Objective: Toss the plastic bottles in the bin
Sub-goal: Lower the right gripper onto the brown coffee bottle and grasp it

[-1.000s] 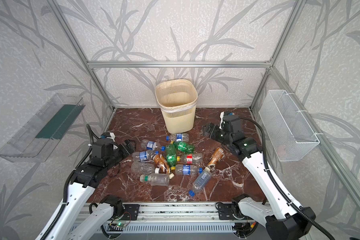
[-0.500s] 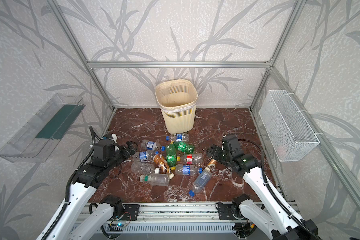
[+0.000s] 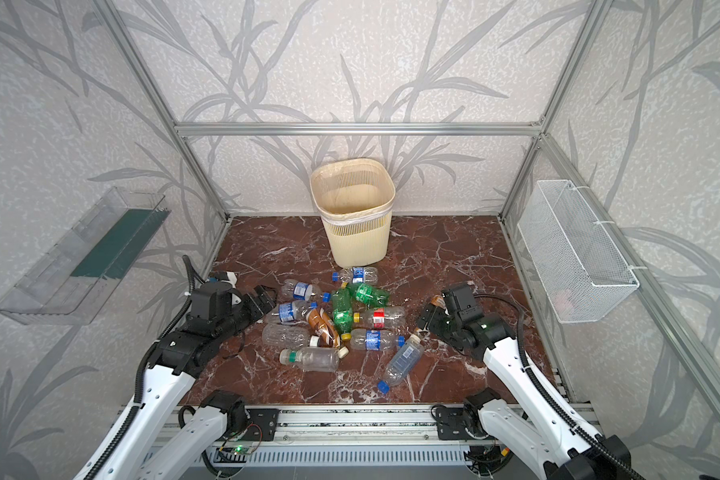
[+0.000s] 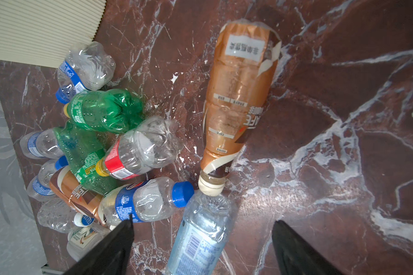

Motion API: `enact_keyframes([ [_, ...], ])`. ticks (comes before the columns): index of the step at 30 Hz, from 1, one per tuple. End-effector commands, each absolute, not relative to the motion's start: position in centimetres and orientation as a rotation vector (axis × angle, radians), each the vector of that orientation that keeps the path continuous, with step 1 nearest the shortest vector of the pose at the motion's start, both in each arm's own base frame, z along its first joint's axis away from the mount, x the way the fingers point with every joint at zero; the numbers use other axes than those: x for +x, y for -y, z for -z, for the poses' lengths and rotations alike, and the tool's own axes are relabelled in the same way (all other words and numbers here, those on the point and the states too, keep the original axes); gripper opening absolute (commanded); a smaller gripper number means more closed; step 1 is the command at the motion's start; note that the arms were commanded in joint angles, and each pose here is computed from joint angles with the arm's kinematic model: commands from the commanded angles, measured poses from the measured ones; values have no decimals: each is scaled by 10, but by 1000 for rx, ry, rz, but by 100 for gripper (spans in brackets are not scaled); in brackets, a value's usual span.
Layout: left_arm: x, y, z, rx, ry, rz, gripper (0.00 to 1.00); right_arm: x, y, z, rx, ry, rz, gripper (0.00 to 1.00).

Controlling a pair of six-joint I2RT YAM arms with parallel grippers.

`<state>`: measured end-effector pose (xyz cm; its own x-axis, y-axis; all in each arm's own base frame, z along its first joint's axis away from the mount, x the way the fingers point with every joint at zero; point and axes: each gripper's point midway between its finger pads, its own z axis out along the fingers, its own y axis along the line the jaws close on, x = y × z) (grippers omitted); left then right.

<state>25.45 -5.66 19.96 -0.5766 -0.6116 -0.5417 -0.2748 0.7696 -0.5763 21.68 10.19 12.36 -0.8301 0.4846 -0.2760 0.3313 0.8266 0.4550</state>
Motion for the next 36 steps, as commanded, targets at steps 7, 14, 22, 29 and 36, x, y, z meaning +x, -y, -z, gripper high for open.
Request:
enact_keyframes([
  [7, 258, 61, -198, -661, -2199, 598, 94, 232, -84, -118, 626, -2614, -387, 88],
  [14, 258, 60, -199, -662, -2191, 596, 94, 260, -79, -112, 601, -2645, -332, 93],
  [22, 258, 60, -200, -664, -2189, 597, 94, 288, -73, -99, 665, -2637, -352, 92],
  [29, 259, 61, -202, -662, -2186, 601, 94, 301, -74, -85, 705, -2663, -383, 90],
  [36, 260, 60, -204, -661, -2181, 599, 94, 306, -78, -69, 737, -2704, -390, 87],
])
